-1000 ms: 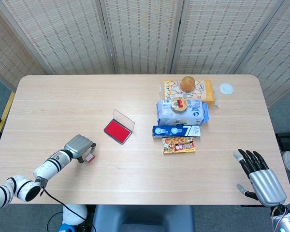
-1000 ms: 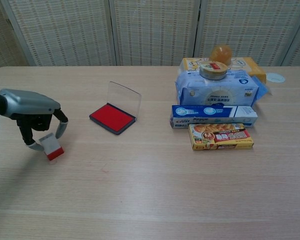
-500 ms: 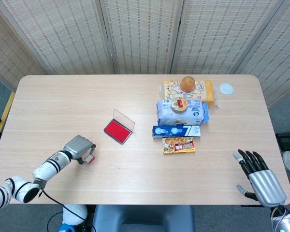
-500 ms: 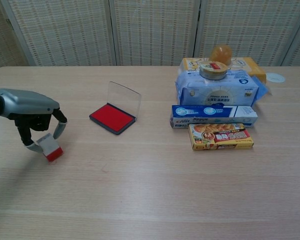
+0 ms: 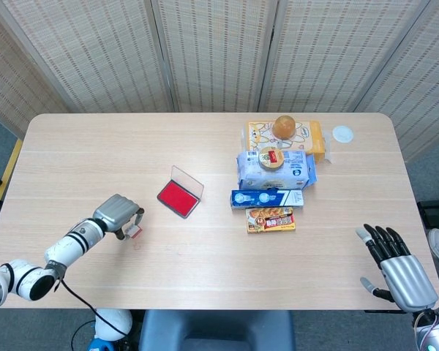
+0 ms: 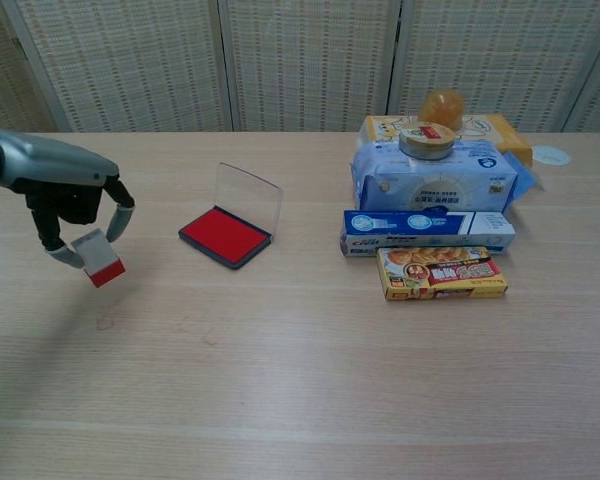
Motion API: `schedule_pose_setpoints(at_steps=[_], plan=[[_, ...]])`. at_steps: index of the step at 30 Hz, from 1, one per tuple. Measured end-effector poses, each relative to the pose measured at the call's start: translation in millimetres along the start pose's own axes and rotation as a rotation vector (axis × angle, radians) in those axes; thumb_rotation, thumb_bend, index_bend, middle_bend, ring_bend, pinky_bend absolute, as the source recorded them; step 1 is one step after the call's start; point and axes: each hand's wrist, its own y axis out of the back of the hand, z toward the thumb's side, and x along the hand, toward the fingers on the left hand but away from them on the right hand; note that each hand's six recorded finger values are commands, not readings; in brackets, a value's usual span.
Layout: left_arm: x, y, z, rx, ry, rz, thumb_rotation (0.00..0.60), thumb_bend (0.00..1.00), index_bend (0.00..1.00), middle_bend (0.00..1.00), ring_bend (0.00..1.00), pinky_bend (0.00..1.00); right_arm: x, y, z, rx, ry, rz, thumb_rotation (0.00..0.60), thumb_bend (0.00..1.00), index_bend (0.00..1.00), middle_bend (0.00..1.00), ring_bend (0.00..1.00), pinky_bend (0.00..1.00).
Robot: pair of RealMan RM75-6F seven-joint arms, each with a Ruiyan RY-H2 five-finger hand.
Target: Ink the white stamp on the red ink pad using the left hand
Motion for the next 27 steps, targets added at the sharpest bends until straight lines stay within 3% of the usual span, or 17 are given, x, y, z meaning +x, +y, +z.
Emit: schedule_pose_setpoints(at_steps=[17, 27], plan=[[51, 76, 36, 0.021, -0.032, -0.034, 0.600, 0.43, 0.87, 1.00, 0.95, 0.81, -13, 11, -21, -0.085, -0.051, 0.006, 0.600, 0.23, 0.00, 0.00, 0.00, 0.00], [90, 88, 55, 0.018, -0.034, -0.065, 0.600, 0.43, 0.87, 1.00, 0.95, 0.81, -19, 18, -40, -0.128, -0.093, 0.010, 0.600, 0.23, 0.00, 0.00, 0.00, 0.00]])
